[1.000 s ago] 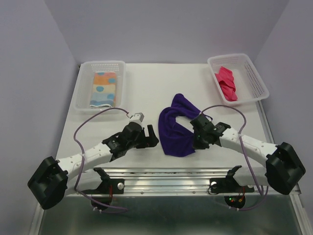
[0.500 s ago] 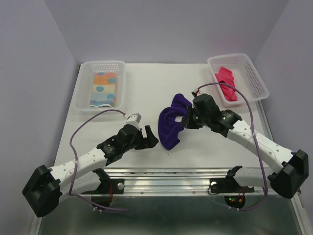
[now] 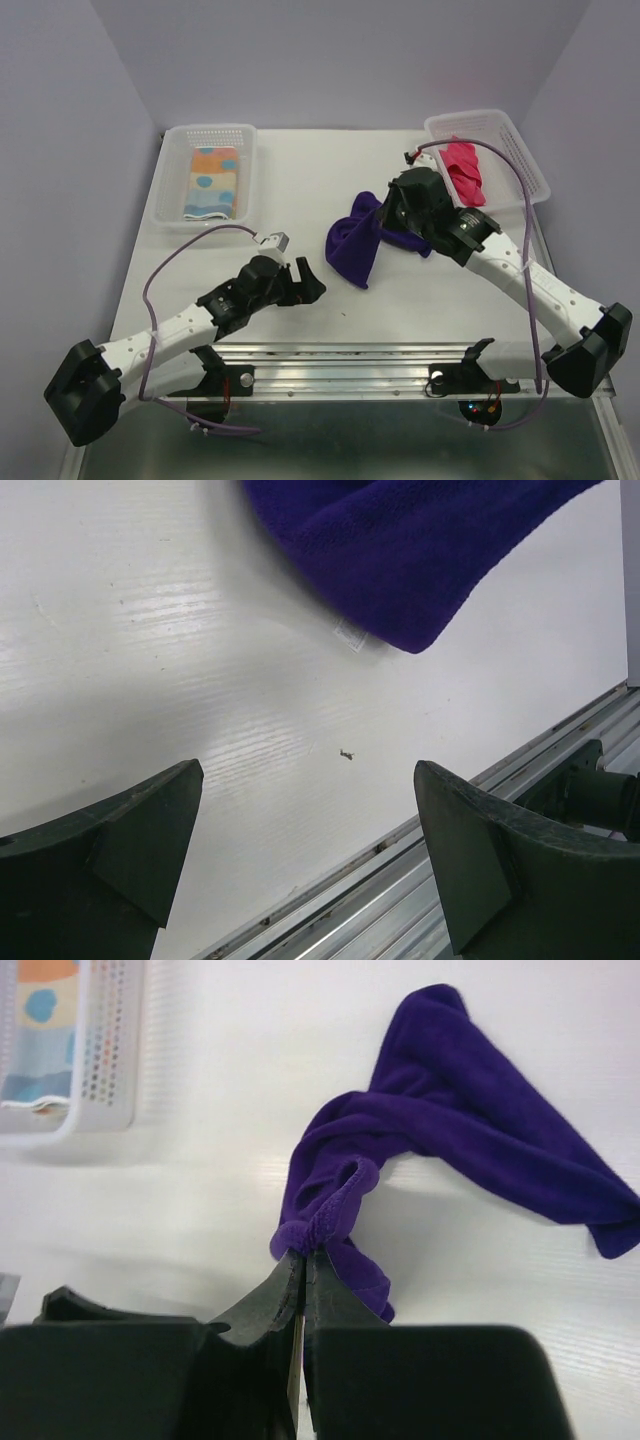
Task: Fold and stack the towels
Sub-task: Flatten out the crumpled towel
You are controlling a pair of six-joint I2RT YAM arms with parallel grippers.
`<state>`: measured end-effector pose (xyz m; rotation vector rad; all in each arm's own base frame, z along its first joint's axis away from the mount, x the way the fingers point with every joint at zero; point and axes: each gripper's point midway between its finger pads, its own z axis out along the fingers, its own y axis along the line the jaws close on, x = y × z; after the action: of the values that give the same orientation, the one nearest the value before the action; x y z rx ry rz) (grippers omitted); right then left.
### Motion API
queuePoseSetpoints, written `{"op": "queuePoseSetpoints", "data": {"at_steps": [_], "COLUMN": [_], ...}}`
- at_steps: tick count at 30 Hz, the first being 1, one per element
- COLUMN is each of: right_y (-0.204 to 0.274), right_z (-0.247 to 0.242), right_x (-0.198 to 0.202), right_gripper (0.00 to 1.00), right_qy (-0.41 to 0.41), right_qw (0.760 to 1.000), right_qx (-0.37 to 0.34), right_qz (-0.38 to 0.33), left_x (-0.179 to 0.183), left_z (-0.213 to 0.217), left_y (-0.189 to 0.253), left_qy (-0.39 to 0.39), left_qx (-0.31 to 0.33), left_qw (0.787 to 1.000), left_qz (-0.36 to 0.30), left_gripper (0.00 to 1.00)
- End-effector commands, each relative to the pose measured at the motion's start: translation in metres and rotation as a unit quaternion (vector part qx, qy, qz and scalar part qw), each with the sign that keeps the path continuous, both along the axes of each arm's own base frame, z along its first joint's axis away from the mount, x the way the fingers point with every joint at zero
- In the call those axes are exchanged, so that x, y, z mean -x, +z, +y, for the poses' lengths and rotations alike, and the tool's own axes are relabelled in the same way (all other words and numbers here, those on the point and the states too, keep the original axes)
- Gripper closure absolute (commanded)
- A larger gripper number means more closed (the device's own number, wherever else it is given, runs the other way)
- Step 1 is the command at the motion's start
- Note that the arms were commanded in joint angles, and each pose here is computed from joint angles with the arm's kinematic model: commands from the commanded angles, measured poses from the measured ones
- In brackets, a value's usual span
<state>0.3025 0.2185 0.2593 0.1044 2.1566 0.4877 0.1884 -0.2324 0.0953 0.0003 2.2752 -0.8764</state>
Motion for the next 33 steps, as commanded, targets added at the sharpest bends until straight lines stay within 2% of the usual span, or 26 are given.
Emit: {"op": "queuePoseSetpoints", "data": {"at_steps": [1, 9, 21, 26, 31, 33], "right_y": [0.022, 0.02, 0.005, 0.027, 0.051, 0.054], "right_z": [-0.014, -0.053, -0.105, -0.065, -0.022, 0.0], "right_x": [-0.044, -0.106, -0.154, -0.156, -0.111, -0.092], "right_gripper": [0.99, 0.99, 0.99, 0.99, 0.99, 0.99], "right_qy": [-0.07, -0.143, -0.176, -0.076, 0.031, 0.055], "right_qw": [0.996, 0.987, 0.983, 0.995, 0.989, 0.986], "right_qx": [0.01, 0.03, 0.017, -0.033, -0.136, -0.147], "right_qz": [-0.06, -0.074, -0.058, -0.06, -0.055, -0.055], "left_x": [-0.005, -0.016, -0.035, -0.043, -0.041, -0.039], "left_z": [-0.01, -0.026, -0.06, -0.074, -0.072, -0.067], "left_y": [0.005, 0.005, -0.002, 0.0, 0.007, 0.007], "left_qy": [-0.011, -0.024, -0.051, -0.058, -0.056, -0.053], "left_qx": [0.011, -0.002, -0.036, -0.041, -0.033, -0.031], "left_qw": [1.0, 1.0, 0.998, 0.997, 0.997, 0.998], "left_qz": [-0.013, -0.019, -0.017, -0.02, -0.028, -0.029], "left_gripper": [0.01, 0.01, 0.01, 0.01, 0.01, 0.01]}}
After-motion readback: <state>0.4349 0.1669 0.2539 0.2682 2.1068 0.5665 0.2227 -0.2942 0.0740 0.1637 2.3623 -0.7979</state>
